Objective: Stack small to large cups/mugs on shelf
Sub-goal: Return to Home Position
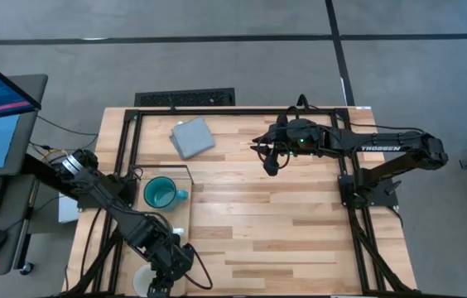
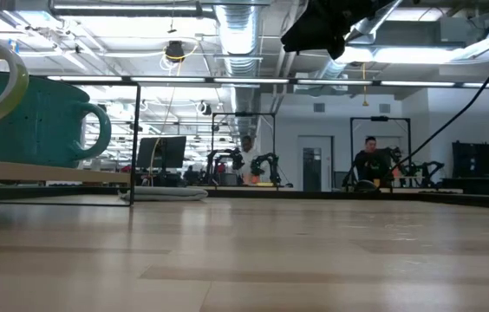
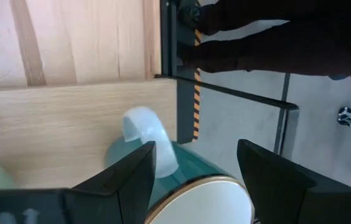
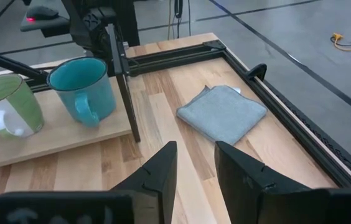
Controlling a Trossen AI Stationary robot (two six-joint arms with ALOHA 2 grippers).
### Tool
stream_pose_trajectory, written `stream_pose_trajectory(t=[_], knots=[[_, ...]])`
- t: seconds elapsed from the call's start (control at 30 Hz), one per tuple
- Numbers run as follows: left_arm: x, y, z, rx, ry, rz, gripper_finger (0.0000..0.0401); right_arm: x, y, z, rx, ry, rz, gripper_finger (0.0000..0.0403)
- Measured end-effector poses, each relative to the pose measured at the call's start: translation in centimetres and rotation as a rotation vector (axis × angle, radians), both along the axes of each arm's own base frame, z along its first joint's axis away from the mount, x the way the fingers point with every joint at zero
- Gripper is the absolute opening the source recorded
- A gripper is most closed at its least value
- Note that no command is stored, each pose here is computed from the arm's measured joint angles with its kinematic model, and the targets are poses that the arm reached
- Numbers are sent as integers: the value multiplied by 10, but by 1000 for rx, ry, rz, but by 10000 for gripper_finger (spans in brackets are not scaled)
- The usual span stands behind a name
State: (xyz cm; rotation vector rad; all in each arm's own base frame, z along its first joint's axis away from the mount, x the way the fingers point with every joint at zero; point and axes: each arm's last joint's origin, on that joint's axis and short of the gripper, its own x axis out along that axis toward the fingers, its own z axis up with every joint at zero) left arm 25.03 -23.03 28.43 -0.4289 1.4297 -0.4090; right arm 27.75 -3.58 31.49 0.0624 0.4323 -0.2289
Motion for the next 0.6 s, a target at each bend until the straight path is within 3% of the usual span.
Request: stream_pose_trajectory(t=[0.3,0.6], knots=[[0,1,0,9,-4,6,217,0,0,0,-7,1,3,131],[13,14,14,90,-164,-1,217,0,0,1,-7,-4,3,131]])
